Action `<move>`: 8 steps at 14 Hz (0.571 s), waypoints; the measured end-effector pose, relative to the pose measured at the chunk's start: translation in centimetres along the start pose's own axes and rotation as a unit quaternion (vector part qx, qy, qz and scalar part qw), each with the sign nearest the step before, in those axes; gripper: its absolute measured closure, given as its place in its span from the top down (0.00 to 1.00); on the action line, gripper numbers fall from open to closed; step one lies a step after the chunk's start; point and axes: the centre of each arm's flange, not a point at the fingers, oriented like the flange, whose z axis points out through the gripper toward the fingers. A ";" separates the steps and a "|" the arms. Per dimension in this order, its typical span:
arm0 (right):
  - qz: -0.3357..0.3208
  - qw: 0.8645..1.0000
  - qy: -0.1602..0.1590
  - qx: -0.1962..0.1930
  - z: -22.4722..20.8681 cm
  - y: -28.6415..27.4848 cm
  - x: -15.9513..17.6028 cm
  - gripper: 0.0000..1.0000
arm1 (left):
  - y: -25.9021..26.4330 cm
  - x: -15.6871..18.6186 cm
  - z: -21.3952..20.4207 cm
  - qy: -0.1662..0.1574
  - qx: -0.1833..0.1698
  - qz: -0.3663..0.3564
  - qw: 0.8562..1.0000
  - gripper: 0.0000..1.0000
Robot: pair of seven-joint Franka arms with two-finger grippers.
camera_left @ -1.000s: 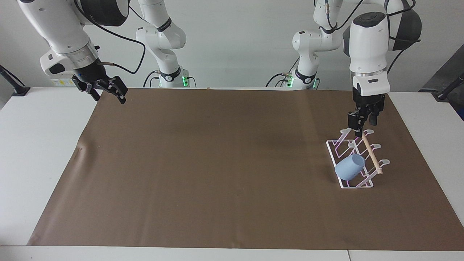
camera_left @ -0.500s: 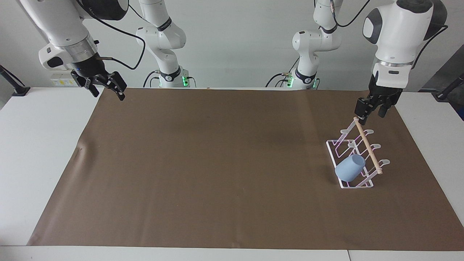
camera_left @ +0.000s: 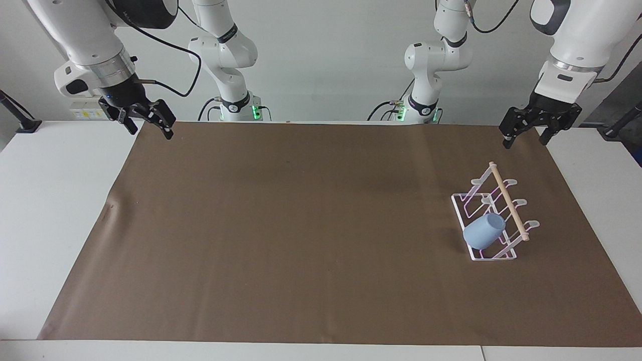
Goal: Hang cup on cup holder
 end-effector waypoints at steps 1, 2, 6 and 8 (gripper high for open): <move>0.000 1.000 0.000 0.000 0.0 0.0 0.0 1.00 | 0.4 -0.1 -0.4 -0.007 0.000 0.009 1.000 0.95; 0.000 1.000 0.000 0.000 0.0 0.0 0.0 1.00 | 0.9 -0.3 -1.0 -0.013 -0.001 0.016 1.000 0.95; 0.000 1.000 0.001 0.000 -0.2 0.0 -0.1 1.00 | 1.5 -0.6 -2.7 -0.029 -0.012 0.027 0.999 0.98; 0.000 1.000 0.002 0.000 -0.2 0.0 -0.1 1.00 | 1.4 -0.8 -2.4 -0.041 -0.023 0.033 0.998 1.00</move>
